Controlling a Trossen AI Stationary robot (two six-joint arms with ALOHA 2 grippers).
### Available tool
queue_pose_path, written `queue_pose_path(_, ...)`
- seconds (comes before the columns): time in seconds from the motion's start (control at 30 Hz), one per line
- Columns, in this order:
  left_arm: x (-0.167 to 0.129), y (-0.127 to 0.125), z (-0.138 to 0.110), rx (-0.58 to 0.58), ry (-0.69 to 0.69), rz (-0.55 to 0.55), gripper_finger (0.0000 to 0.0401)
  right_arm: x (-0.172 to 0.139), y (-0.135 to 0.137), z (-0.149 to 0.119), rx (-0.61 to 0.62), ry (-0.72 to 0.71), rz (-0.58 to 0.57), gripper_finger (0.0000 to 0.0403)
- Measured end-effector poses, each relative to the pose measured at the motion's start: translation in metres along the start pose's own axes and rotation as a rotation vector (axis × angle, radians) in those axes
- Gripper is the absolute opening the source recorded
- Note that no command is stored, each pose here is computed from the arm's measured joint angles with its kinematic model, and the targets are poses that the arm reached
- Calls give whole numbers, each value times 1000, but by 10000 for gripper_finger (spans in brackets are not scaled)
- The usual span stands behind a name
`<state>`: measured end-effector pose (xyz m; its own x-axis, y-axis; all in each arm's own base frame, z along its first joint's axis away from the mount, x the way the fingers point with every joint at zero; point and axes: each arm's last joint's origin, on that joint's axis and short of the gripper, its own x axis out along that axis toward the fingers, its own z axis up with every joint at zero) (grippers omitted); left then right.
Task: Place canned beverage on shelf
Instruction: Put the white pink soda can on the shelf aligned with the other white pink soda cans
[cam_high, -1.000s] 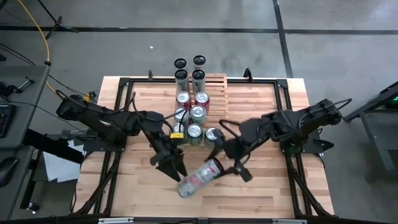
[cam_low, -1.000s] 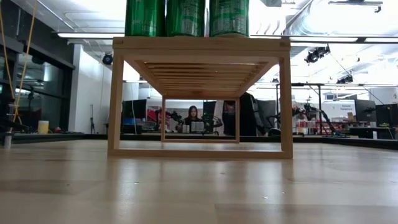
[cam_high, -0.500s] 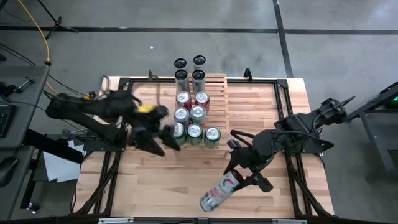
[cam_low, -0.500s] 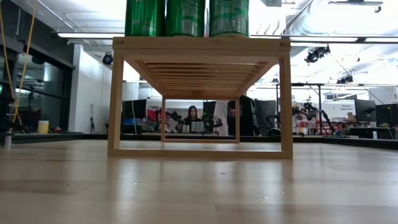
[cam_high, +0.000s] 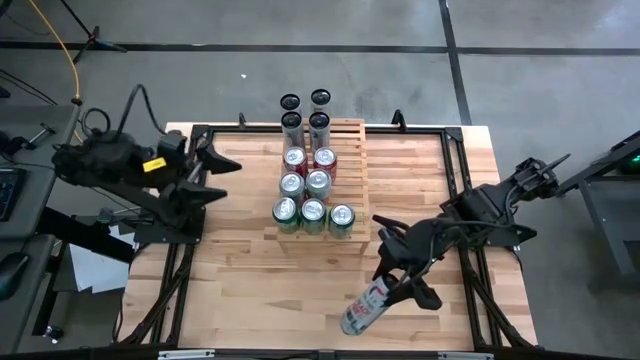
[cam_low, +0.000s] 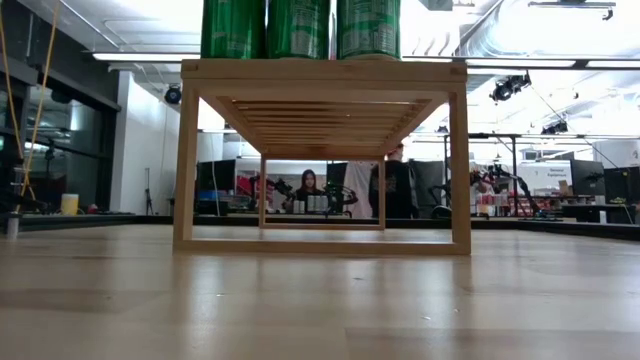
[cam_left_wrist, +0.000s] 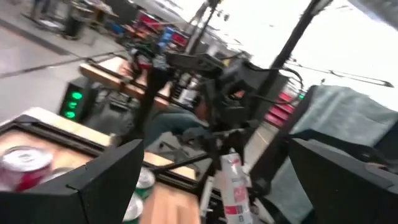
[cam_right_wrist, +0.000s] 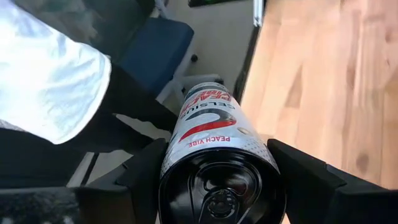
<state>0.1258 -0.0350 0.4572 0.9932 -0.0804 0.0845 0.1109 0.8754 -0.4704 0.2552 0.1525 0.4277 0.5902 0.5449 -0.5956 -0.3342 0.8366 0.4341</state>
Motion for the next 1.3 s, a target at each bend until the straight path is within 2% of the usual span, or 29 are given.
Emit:
queue_pose_path(0.2,-7,20,-34,-46,10,88,392,0,-1,-4,15,34,-17,241)
queue_pose_path(0.33,-3,32,-59,-112,-22,71,392,0,-1,-4,16,41,-19,241)
queue_pose_path(0.57,0,43,-83,-176,-94,29,392,0,-1,-4,19,40,-19,241)
queue_pose_path(1.3,1,44,-85,-201,-108,48,392,0,-2,-6,47,56,-31,241)
